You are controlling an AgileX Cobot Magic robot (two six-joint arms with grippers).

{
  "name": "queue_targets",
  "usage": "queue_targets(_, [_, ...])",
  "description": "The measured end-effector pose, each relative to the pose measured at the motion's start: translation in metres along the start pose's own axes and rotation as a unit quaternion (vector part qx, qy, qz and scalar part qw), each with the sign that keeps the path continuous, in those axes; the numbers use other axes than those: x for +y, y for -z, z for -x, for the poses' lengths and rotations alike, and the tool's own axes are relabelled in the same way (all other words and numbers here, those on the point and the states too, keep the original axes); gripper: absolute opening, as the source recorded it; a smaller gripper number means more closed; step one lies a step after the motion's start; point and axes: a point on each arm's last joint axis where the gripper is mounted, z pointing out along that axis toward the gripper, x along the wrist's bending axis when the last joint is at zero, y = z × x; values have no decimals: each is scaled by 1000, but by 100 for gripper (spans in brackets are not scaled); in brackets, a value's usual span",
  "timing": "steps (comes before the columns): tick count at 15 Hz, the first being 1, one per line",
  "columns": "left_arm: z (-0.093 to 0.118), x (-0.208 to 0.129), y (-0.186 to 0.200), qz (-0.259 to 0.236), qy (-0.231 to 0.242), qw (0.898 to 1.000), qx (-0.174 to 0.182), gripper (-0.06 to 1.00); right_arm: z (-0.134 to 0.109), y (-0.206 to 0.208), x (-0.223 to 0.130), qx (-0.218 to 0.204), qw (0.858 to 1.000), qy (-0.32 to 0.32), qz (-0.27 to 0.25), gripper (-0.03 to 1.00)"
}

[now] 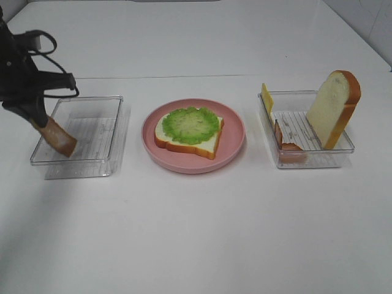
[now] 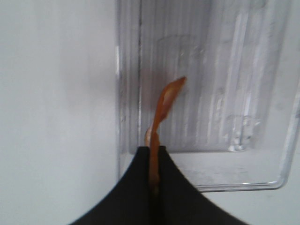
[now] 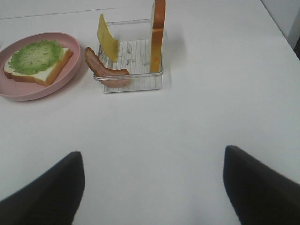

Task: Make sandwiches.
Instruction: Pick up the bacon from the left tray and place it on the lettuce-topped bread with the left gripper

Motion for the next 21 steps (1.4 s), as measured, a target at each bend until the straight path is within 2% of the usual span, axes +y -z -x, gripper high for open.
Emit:
queue_targets(2, [12, 10, 22, 33, -8, 998, -51, 0, 0, 0, 0, 0, 1000, 0, 0, 76])
queue_targets(4, [29, 19, 38, 68, -14, 989, -133, 0, 0, 0, 0, 0, 1000, 0, 0, 76])
queue_targets(6, [46, 24, 44, 96, -4, 971, -217, 0, 0, 0, 0, 0, 1000, 0, 0, 76])
queue_targets(7, [50, 25, 45, 104, -7, 967, -231, 0, 0, 0, 0, 0, 1000, 0, 0, 76])
queue_targets(8, [73, 26, 42, 116, -2, 950, -291, 0, 0, 0, 0, 0, 1000, 0, 0, 76])
queue_targets(10, [97, 23, 33, 117, 3, 939, -324, 0, 0, 0, 0, 0, 1000, 0, 0, 76])
queue_targets(14, [150, 17, 6, 97, -18, 927, -361, 0, 0, 0, 0, 0, 1000, 0, 0, 76])
queue_targets(16, [172, 14, -12, 87, -24, 925, -370, 0, 0, 0, 0, 0, 1000, 0, 0, 76])
queue_targets(18, [187, 11, -30, 73, -33, 925, -370, 0, 0, -1, -1, 0, 1000, 0, -1, 76])
queue_targets(21, [190, 10, -50, 67, -26, 930, -361, 0, 0, -1, -1, 0, 1000, 0, -1, 76])
